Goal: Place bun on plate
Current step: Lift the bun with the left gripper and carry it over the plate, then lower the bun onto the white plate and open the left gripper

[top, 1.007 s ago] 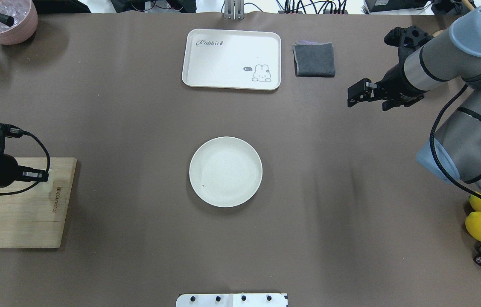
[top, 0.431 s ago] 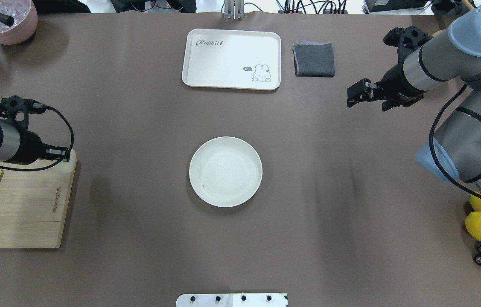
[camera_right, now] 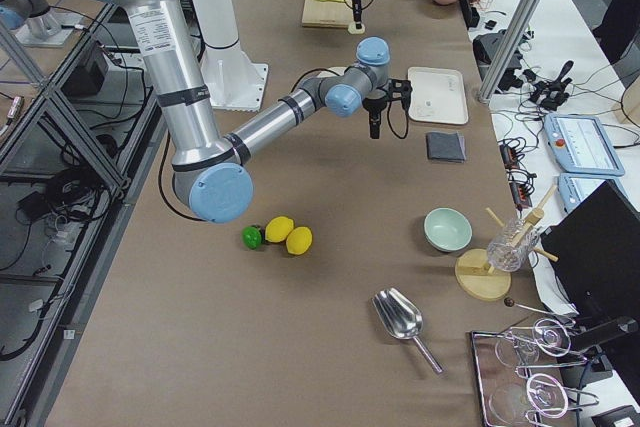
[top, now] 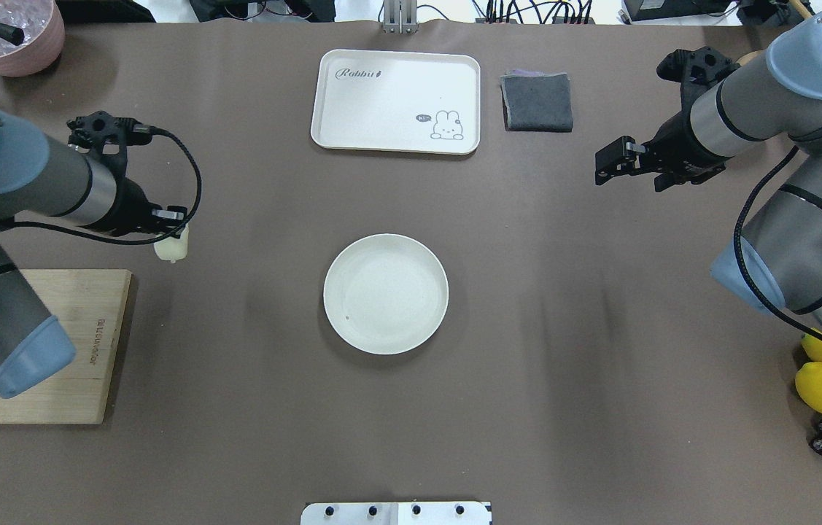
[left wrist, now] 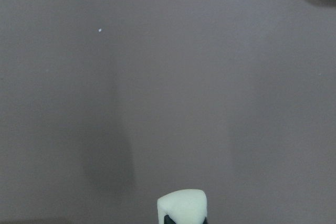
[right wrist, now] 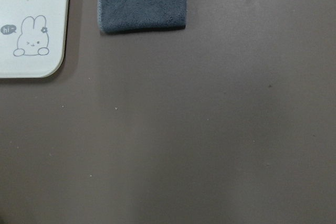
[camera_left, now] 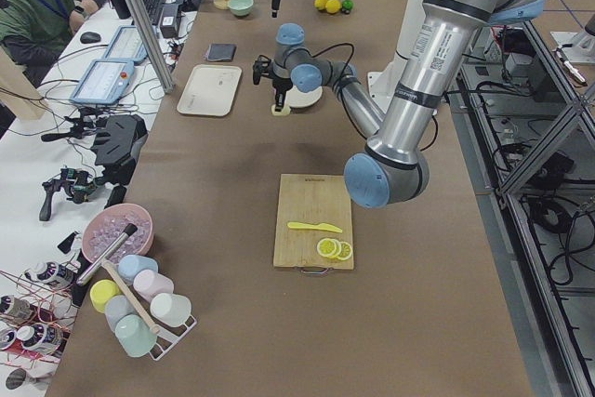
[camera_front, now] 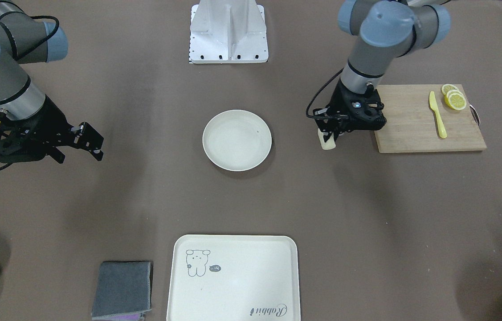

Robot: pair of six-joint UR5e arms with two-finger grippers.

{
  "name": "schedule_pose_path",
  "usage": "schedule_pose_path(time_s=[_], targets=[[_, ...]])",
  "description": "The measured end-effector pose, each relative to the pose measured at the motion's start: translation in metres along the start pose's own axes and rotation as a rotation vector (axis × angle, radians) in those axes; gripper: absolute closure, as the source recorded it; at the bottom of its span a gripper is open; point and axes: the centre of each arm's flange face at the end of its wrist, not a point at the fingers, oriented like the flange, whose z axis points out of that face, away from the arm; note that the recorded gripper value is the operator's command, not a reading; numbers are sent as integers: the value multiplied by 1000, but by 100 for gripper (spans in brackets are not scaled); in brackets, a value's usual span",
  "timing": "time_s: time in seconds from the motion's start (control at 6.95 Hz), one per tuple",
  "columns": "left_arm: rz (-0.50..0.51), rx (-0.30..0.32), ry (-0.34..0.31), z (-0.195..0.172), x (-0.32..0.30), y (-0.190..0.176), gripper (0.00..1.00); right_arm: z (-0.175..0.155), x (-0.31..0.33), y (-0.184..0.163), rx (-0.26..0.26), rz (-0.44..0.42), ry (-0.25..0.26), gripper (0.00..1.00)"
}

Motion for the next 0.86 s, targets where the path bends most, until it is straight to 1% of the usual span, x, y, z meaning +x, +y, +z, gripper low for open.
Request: schedule_pose_path(time_s=[0.29, 0.43, 0.58, 0.72, 0.86], targets=[[-17, 20, 19, 30, 108, 45, 76, 0, 7, -1, 1, 8, 7, 0], [-32, 34, 18, 46, 148, 58, 76, -1, 11, -1, 1, 12, 10, 0], [-39, 47, 19, 63, 170, 63, 76, -1, 13, -2, 2, 14, 12, 0], [-40, 58, 22, 82, 177, 64, 72, -1, 14, -2, 2, 15, 13, 0], [-40, 61, 21, 97, 178, 64, 72, -1, 14, -2, 2, 16, 14, 0]])
